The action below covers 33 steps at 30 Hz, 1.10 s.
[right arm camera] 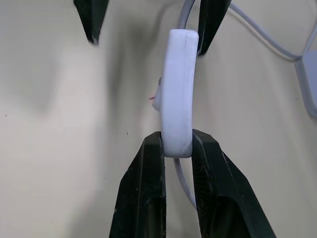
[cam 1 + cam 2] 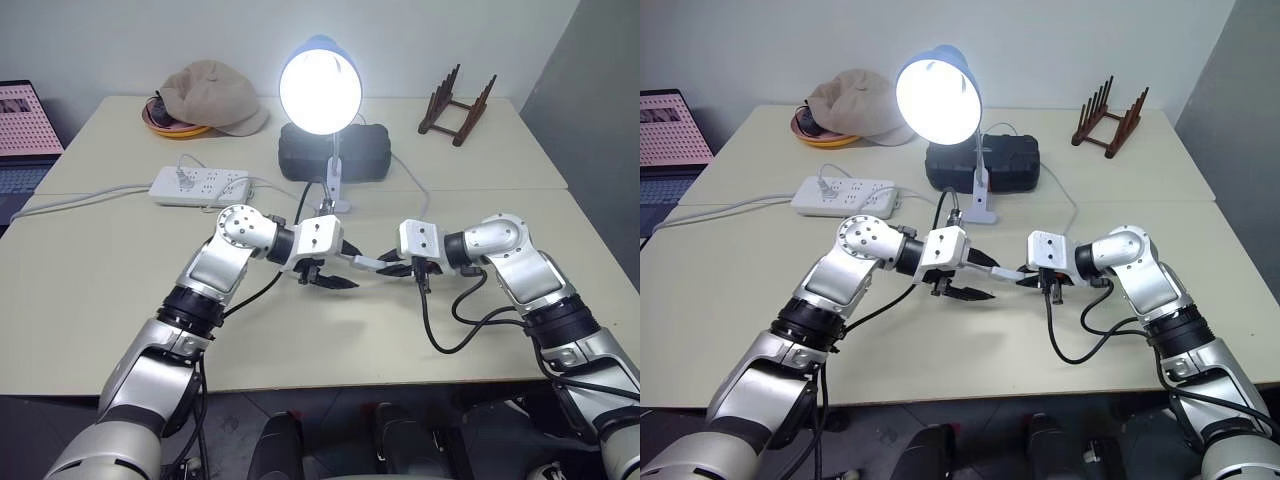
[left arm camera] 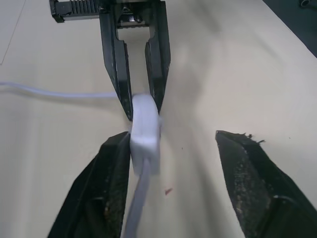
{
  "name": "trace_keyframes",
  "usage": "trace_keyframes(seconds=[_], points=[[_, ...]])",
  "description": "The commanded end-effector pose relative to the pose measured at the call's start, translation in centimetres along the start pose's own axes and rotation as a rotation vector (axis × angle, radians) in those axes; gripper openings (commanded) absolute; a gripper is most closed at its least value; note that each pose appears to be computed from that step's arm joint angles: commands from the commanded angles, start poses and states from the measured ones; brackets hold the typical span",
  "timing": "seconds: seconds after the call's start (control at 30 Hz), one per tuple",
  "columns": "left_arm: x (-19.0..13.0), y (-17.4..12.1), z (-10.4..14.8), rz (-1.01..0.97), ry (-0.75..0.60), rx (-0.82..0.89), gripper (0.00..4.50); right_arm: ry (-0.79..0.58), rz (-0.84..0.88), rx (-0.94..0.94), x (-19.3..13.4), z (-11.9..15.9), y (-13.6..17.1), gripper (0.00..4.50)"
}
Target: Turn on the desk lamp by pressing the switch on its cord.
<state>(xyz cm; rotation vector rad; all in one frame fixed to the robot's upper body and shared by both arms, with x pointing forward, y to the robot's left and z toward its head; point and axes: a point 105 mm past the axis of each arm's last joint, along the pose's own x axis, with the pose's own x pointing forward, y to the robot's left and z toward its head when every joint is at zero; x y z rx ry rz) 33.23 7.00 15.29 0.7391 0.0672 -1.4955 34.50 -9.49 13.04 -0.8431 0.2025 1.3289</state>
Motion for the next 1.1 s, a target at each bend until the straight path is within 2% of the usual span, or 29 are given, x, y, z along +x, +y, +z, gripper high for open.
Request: trace_keyframes(seconds=[0.03,0.13,0.3,0.37,0.4,0.57,0.6,0.73,0.87,0.97,1.1], points=[[-2.9,0.8,1.9,0.1,-0.048,0.035,3.93,0.02,0.027,-0.046,0.3,-0.1,-0.5,0.36],[-4.5,0.5,2.6,0.153,-0.082,0.004,4.48,0.037,0.049,-0.051,0.7,-0.7,-0.5,0.36],[-7.0,-1.7,1.9,0.227,-0.063,-0.087,4.48,0.033,0.055,-0.036,1.2,-1.2,-1.0,0.36],[-7.1,-2.3,1.3,0.24,-0.039,-0.109,4.5,0.027,0.075,-0.016,1.1,-1.4,-0.8,1.07],[-7.1,-2.5,0.9,0.247,-0.029,-0.117,4.5,0.019,0.085,-0.006,0.9,-1.5,-0.6,1.16],[-7.1,-2.8,0.5,0.265,-0.02,-0.139,4.5,0.0,0.086,0.003,-0.5,-1.1,-0.6,2.26],[-7.2,-2.8,0.4,0.268,-0.017,-0.142,4.5,-0.01,0.077,0.006,-1.0,-0.9,-0.6,2.37],[-7.5,-3.1,-0.3,0.242,0.025,-0.171,4.5,-0.065,0.003,0.052,-5.1,0.8,0.0,3.35],[-8.0,-2.3,-0.1,0.247,0.045,-0.135,4.5,-0.089,-0.077,0.124,-7.7,1.8,1.1,4.4],[-8.7,-1.6,0.0,0.254,0.056,-0.131,4.5,-0.099,-0.159,0.169,-8.9,2.5,2.1,4.47],[-8.5,-1.0,0.1,0.246,0.058,-0.131,4.5,-0.114,-0.2,0.243,-8.8,2.5,3.2,4.47]])
